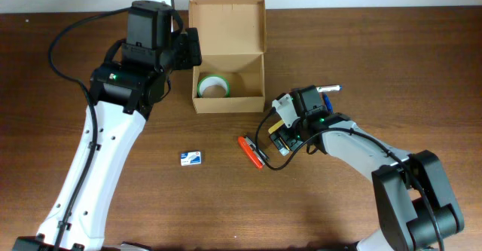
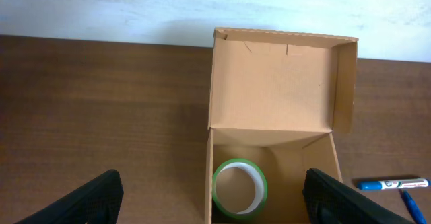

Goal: Pack container
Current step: 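Close the right gripper on the yellow pad and lift it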

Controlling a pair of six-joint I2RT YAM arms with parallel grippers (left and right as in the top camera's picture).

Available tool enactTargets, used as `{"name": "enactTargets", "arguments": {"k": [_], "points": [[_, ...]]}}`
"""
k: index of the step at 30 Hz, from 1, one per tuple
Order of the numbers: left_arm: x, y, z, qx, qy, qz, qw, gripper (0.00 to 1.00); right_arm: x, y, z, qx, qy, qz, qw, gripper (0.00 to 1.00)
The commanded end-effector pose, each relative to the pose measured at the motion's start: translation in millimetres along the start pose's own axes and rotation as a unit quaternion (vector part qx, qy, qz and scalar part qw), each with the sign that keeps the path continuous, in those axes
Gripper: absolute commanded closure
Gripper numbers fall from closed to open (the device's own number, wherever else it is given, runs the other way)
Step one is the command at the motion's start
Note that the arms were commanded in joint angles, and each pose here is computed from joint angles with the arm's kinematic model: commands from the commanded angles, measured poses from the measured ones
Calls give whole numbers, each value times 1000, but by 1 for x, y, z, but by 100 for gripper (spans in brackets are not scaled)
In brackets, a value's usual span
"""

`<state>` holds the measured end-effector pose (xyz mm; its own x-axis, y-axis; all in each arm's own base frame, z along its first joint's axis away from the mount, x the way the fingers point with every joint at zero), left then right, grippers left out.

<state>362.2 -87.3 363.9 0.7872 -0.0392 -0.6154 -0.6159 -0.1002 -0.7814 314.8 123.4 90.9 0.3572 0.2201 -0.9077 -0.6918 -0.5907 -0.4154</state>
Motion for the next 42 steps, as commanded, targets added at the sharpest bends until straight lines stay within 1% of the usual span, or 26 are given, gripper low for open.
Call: {"name": "enactTargets", "arguments": {"k": [1, 18, 25, 27, 30, 32, 37, 42], "points": [[-9, -7, 2, -3, -2, -18, 1000, 14, 5, -1, 1, -6, -1, 3, 1000, 1], [-9, -9, 2, -4, -1, -21, 1000, 14, 13, 2, 2, -5, -5, 10, 1000, 1], [-9, -9, 2, -4, -1, -22, 1000, 14, 13, 1, 5, 1, -25, 4, 1000, 0], [-9, -9, 2, -4, -1, -22, 1000, 14, 13, 1, 5, 1, -26, 4, 1000, 5], [-9, -9, 2, -4, -1, -22, 1000, 14, 13, 1, 5, 3, -26, 6, 1000, 16], [-9, -9, 2, -4, -1, -22, 1000, 14, 13, 2, 5, 13, -23, 9, 1000, 19], [-10, -9, 2, -4, -1, -22, 1000, 14, 13, 2, 5, 16, -23, 9, 1000, 23], [-10, -9, 2, -4, -1, -22, 1000, 14, 9, -5, 3, 48, -21, 3, 999, 23]]}}
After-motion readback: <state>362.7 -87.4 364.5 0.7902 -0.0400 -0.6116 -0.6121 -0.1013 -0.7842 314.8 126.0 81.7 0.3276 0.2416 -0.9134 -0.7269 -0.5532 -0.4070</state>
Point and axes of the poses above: each gripper's point midway between its finger pads, its own x axis out along the fingers, its own z axis along the line the jaws close on, y = z × x, the point moved 9 cm from there along -x, back along the fingers, and after that the axes turned 1 degree about -x, right-handed, at the moved point
